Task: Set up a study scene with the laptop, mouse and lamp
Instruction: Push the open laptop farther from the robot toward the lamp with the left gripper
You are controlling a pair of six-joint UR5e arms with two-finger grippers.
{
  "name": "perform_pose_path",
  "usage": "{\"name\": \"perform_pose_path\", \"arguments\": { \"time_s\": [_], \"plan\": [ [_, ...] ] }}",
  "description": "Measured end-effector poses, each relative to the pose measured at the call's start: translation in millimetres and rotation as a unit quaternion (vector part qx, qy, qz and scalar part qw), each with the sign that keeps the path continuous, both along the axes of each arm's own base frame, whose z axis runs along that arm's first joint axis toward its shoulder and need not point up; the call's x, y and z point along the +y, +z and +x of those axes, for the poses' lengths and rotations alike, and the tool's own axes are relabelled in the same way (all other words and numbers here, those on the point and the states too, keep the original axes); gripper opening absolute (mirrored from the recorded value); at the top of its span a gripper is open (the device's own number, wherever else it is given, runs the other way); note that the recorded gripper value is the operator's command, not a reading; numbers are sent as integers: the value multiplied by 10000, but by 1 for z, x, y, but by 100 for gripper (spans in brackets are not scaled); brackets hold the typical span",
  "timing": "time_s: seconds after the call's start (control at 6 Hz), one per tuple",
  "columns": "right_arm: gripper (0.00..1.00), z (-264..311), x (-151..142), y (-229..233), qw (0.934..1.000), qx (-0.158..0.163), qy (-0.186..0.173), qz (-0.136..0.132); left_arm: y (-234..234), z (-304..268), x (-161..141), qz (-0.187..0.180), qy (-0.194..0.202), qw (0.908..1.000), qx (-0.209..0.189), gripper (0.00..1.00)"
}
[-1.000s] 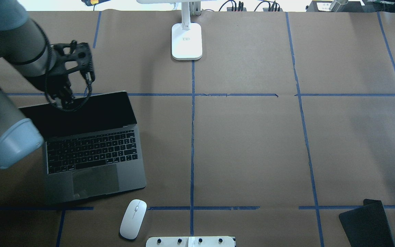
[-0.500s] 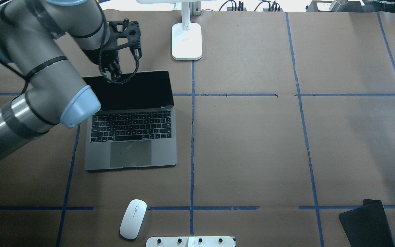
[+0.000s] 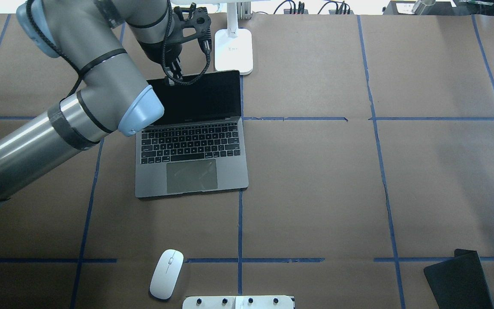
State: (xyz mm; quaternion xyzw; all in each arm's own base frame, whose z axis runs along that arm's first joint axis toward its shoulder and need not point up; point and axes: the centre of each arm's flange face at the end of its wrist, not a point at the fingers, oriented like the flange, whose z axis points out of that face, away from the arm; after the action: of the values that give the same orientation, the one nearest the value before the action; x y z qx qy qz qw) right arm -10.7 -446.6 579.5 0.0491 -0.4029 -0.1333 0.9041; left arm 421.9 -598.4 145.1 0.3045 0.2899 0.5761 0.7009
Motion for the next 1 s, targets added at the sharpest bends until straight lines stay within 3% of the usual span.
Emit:
{"name": "perform_pose_path", "arguments": {
  "time_s": [0.5, 0.67, 0.83, 1.0],
  "plan": [
    [100, -2, 4, 1, 9999, -141, -15, -65, -10, 22, -25, 272, -25, 9994, 225, 0],
    [100, -2, 5, 1, 9998, -159, -15, -79, -13, 25, -30, 390, -30, 9988, 284, 7],
    [100, -2, 5, 1, 9998, -172, -19, -85, -15, 25, -32, 497, -79, 9982, 322, 29],
    [100, -2, 5, 1, 9998, -190, -23, -93, -15, 23, -33, 548, -141, 9978, 335, 88]
  ]
}}
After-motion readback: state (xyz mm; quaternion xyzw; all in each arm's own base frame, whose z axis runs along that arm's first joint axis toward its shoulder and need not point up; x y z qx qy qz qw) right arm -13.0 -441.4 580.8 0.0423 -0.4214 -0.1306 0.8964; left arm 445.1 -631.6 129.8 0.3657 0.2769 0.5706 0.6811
